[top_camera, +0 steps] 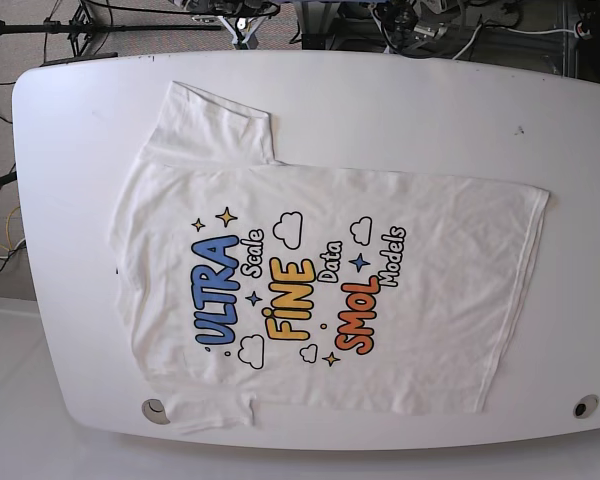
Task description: Fold the T-shirt properly
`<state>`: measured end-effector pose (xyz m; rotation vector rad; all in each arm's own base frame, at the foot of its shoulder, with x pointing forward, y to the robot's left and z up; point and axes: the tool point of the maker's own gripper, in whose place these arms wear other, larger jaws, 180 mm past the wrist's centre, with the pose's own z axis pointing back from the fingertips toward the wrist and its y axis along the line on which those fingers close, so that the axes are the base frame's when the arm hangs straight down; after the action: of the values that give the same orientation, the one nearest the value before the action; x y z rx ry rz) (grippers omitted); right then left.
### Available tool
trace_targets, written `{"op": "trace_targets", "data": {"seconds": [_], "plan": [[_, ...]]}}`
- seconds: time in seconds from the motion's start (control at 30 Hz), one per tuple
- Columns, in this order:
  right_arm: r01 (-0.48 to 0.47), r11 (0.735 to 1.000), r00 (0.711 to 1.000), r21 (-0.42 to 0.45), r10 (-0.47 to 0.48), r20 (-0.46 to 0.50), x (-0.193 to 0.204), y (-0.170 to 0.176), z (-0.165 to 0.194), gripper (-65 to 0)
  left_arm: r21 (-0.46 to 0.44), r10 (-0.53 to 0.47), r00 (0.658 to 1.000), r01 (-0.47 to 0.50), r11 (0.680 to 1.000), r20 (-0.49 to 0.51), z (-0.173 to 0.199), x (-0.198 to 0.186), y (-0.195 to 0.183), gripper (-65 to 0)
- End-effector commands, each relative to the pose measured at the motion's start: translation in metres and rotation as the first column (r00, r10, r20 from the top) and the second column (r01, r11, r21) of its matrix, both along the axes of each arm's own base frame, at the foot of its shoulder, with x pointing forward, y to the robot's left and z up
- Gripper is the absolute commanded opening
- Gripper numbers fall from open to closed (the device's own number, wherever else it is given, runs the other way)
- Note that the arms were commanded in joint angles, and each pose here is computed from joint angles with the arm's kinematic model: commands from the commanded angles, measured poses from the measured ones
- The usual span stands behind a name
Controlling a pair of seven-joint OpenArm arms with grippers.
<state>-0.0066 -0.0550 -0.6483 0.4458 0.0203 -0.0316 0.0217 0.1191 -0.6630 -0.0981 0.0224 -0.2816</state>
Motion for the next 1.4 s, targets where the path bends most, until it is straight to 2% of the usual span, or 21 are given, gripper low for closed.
{"op": "trace_targets", "data": {"seconds": [0.0, 0.93, 1.37], "plan": [[-0.016, 1.0, 1.0, 0.008, 0.016, -0.003, -0.002, -0.009, 0.001, -65.0, 0.024, -0.004, 1.0, 0.004, 1.0, -0.003, 0.0, 0.0, 0.013, -65.0], [-0.023, 1.0, 1.0, 0.009, 0.022, 0.013, 0.006, -0.012, 0.001, -65.0, 0.026, 0.0, 1.0, 0.0, 1.0, 0.005, 0.0, 0.002, 0.013, -65.0], [-0.031, 1.0, 0.999, 0.006, 0.031, 0.019, 0.008, -0.015, 0.001, -65.0, 0.025, 0.0, 1.0, 0.001, 1.0, -0.019, 0.0, -0.01, 0.015, -65.0]]}}
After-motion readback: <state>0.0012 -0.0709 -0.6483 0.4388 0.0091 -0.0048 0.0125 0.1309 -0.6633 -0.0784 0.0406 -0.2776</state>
